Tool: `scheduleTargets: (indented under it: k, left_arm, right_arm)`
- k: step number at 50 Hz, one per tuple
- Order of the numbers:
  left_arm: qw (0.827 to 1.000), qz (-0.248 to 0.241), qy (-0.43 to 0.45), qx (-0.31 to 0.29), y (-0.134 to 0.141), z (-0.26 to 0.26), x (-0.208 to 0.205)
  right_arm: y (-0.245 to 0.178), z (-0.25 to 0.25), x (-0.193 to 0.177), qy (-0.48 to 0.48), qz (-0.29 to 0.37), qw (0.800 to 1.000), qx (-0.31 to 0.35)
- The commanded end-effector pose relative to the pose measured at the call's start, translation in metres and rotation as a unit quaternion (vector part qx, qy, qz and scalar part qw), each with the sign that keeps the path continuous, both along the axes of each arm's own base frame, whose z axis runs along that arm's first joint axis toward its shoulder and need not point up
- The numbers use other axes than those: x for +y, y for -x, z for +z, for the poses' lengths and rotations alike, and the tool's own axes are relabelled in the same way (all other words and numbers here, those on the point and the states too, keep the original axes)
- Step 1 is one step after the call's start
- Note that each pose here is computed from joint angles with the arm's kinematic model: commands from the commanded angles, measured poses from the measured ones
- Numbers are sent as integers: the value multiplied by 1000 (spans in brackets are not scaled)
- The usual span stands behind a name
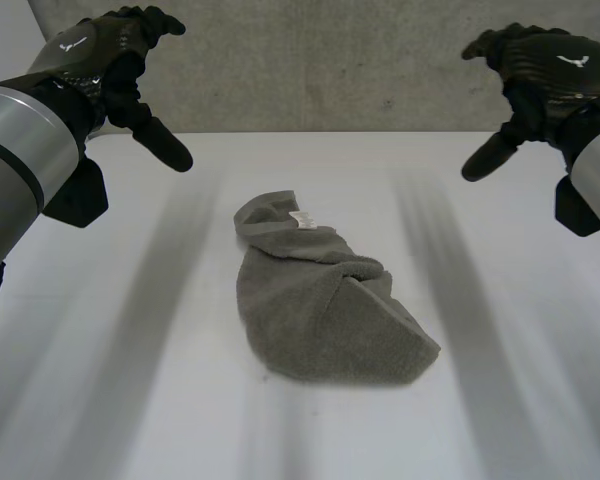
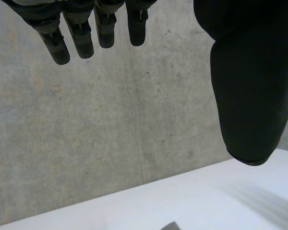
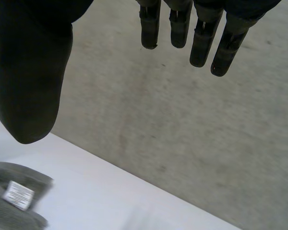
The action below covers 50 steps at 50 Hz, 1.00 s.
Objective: Fold the towel.
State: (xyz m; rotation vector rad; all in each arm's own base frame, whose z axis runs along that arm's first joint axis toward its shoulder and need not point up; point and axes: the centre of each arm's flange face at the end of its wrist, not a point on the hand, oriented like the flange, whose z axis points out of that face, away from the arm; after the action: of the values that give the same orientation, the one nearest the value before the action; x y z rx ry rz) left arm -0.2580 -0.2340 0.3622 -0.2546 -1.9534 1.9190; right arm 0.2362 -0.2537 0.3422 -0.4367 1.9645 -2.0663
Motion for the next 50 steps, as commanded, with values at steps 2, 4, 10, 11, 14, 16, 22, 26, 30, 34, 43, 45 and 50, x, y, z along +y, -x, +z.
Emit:
scheduleTargets:
  k: [2,4,10,11,14,16,22,26,30,34,43,45,50]
  left_arm:
    - [1000,5,-18,-12,-2,-2,2]
    - [1000,5,-20,-17,-2,-3,2]
    - [999,5,-19,-35,-2,-5,1]
    - [999,5,-18,-35,-2,-4,1]
    - [999,6,-18,-36,-2,-5,1]
    - [999,6,-17,-36,-2,-4,1]
    - [999,1,-24,-40,-1,-10,2]
    - [999,-6,-31,-44,4,-20,-1]
    - [997,-28,-54,-57,23,-52,-15]
    - [993,-56,-72,-75,41,-79,-24]
    - [968,-172,-99,-154,83,-157,-53]
    - [963,-191,-103,-161,88,-170,-54]
    - [950,-229,-121,-173,96,-201,-53]
  right_arm:
    - [5,-7,-8,-20,-42,999,17]
    - [6,-9,-9,-22,-46,998,23]
    - [7,-12,-11,-24,-56,998,34]
    - [8,-12,-11,-23,-65,997,36]
    - [11,-11,-12,-21,-79,996,37]
    - [12,-11,-13,-21,-82,996,37]
    - [11,-11,-12,-22,-76,996,41]
    - [7,-13,-9,-20,-60,996,63]
    - [-1,-37,-5,-47,-8,988,148]
    - [-4,-63,1,-97,32,978,183]
    - [-9,-117,4,-208,66,972,84]
    - [-10,-126,4,-223,71,970,67]
    - [-17,-164,9,-264,90,959,54]
